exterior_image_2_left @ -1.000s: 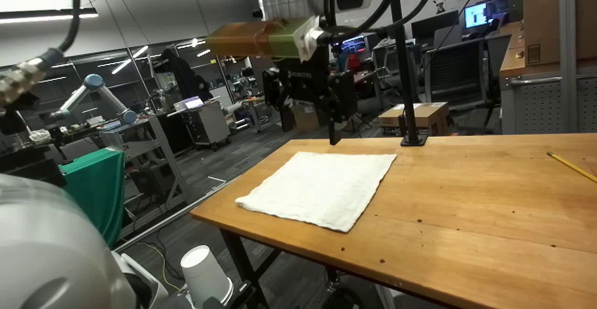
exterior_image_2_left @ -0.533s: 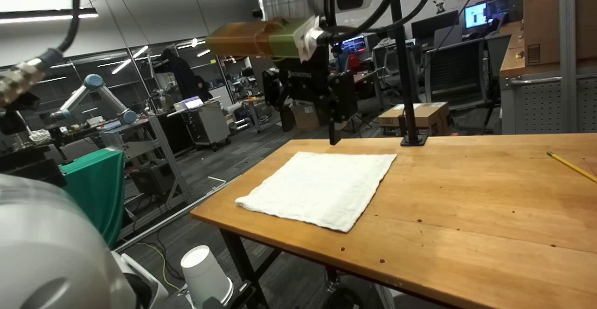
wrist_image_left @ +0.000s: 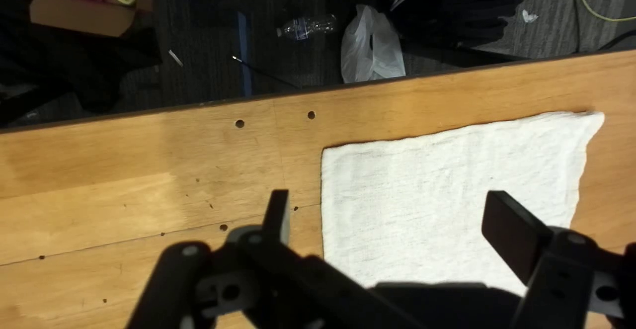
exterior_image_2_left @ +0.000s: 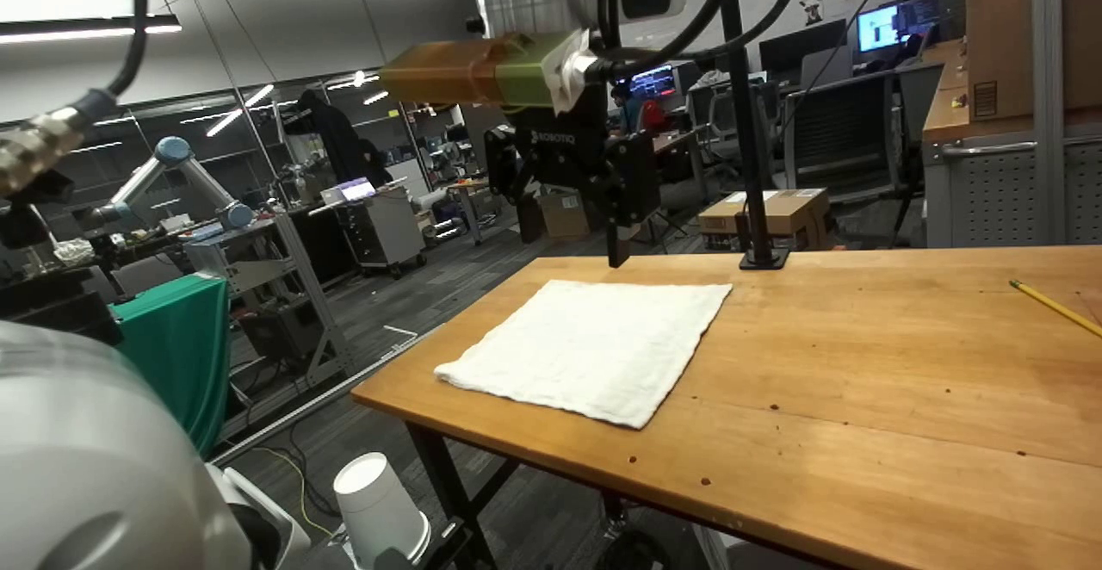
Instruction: Fold the white towel
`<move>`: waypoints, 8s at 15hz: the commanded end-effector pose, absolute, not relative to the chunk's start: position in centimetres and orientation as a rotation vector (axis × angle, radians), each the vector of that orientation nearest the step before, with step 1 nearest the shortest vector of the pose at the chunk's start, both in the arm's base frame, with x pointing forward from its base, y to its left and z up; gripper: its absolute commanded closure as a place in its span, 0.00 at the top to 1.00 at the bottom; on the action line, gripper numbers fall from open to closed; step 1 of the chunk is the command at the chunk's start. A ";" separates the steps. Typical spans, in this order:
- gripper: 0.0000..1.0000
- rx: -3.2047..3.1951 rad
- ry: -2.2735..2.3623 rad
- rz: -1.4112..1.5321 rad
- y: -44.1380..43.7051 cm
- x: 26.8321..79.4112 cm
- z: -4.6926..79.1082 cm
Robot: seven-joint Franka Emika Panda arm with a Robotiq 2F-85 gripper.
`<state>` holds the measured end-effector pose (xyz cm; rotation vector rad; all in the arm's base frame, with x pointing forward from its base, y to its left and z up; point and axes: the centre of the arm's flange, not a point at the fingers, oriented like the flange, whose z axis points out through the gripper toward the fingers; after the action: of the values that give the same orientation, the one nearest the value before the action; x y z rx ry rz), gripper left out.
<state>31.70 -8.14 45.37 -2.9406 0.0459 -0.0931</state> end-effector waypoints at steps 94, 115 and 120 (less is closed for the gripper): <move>0.03 -3.187 0.672 0.151 -2.0 49.7 23.5; 0.03 -3.442 0.296 0.073 26.3 61.4 31.4; 0.03 -3.439 0.192 0.048 32.1 63.1 32.4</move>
<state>60.03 28.69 31.74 -3.4152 0.2261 0.0625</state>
